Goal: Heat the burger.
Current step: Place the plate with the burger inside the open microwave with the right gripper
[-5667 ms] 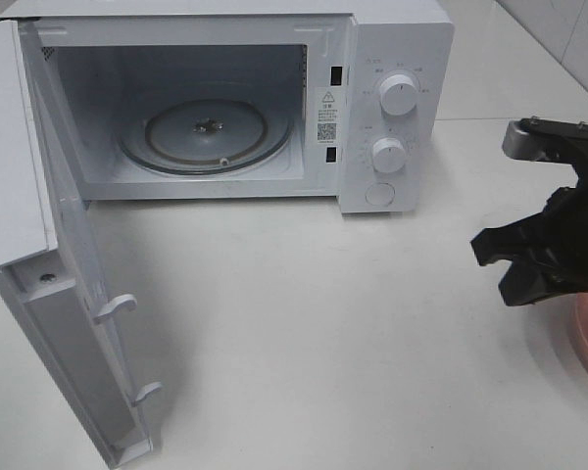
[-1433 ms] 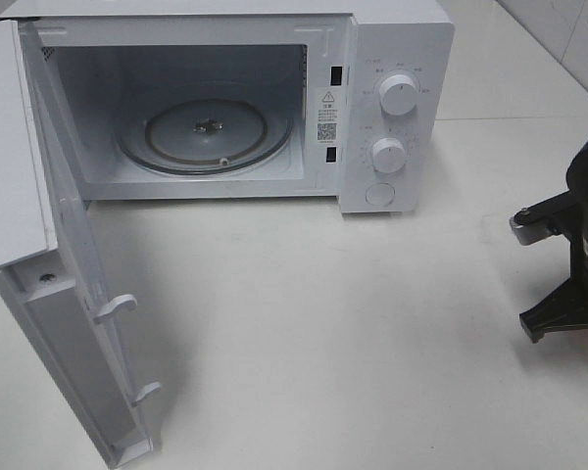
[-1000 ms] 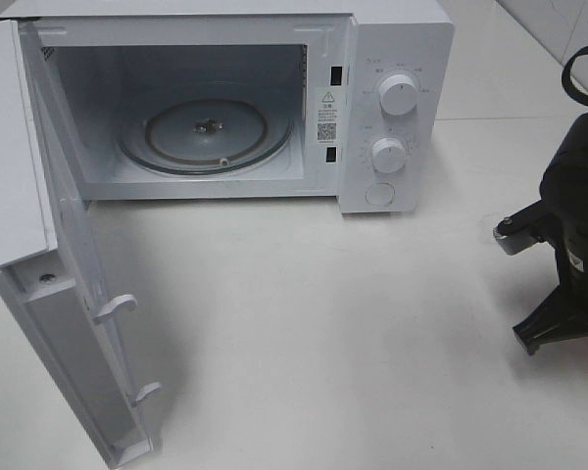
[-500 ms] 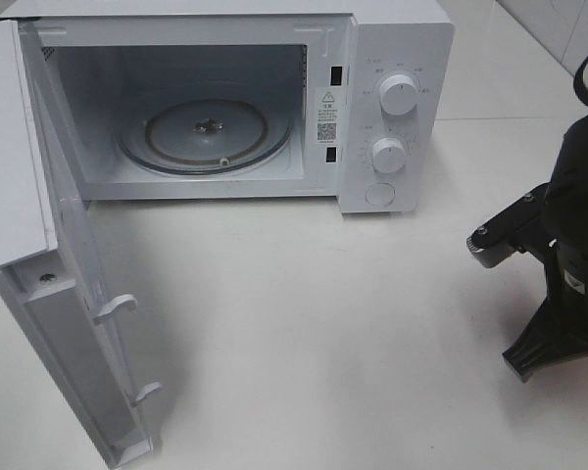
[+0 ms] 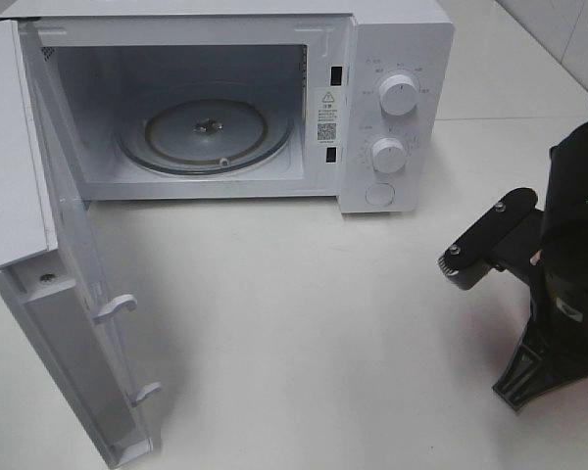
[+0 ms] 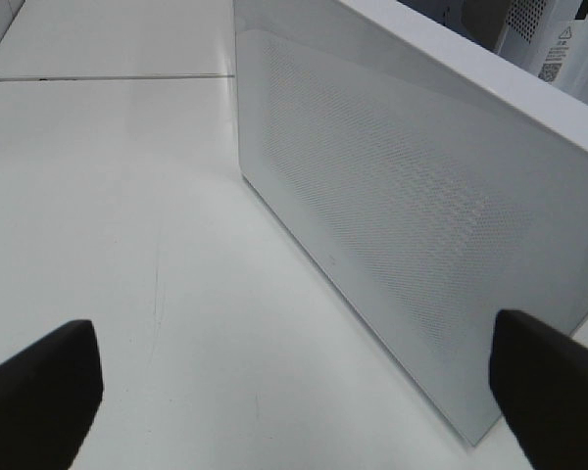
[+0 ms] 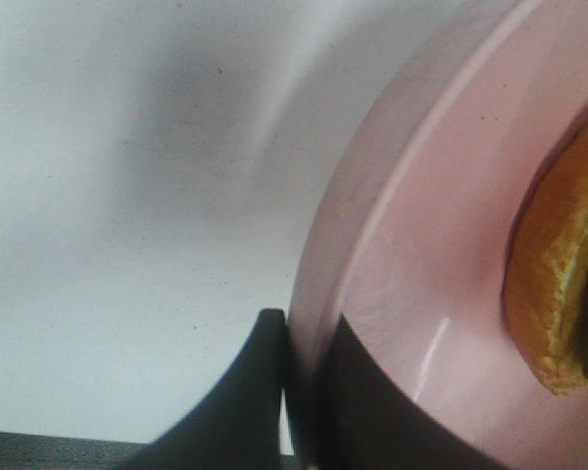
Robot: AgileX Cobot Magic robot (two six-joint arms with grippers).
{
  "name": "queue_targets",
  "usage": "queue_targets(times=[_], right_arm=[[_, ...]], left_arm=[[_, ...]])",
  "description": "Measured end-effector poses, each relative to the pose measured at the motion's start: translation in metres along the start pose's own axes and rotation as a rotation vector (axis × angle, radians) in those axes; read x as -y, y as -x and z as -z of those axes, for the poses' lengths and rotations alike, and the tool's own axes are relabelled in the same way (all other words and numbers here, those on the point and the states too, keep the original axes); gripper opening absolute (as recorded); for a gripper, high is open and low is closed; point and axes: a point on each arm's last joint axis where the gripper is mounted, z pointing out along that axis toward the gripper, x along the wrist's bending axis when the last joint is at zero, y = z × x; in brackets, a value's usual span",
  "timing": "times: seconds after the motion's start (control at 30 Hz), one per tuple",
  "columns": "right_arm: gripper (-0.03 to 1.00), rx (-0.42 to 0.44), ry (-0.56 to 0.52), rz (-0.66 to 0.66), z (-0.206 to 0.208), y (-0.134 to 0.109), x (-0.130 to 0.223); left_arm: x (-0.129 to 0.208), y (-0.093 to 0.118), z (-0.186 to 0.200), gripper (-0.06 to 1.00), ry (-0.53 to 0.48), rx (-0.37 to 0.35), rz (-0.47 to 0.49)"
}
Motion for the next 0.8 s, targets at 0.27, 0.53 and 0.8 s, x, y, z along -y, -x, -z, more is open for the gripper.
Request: queue_targets(times=[0.27, 0.53, 0.8], right_arm=[[0.05, 0.011, 0.052, 0.108, 0.014, -0.021, 0.005], [0.05, 0.026, 0.102, 0.214, 0.026, -0.04, 0.012], [0.05, 0.06, 0.172, 0.375, 0.038, -0.058, 0.021]], left_arm=[[0.0, 0.0, 0.0, 0.99, 0.0, 0.0, 0.0], [0.0, 0.0, 0.0, 0.99, 0.0, 0.0, 0.0], [0.0, 0.0, 0.0, 0.99, 0.0, 0.0, 0.0]])
